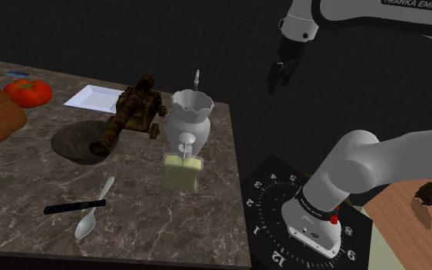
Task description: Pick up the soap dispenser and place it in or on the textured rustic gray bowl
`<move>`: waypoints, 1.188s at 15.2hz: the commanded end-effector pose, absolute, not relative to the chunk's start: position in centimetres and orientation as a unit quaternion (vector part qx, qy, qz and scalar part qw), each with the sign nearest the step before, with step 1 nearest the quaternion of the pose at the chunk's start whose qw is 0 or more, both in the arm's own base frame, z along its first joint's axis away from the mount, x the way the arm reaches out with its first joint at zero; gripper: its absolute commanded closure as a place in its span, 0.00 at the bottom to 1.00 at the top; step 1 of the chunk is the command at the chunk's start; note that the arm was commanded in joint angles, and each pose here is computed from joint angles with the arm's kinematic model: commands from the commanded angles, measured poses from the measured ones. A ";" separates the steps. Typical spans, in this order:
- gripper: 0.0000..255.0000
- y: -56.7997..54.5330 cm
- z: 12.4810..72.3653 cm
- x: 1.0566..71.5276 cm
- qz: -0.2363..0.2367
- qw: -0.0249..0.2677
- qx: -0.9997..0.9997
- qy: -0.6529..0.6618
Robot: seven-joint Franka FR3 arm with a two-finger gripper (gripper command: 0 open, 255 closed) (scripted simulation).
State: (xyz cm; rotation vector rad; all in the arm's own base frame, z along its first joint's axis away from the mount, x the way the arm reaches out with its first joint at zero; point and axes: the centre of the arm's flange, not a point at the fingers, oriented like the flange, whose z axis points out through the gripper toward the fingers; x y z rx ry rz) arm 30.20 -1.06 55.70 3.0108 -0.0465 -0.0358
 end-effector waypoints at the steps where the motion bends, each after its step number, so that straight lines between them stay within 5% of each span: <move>1: 0.00 -1.1 55.7 30.2 -0.012 0.065 0.998 -0.015; 18: 0.00 14.2 42.4 31.1 0.048 -0.012 0.997 0.065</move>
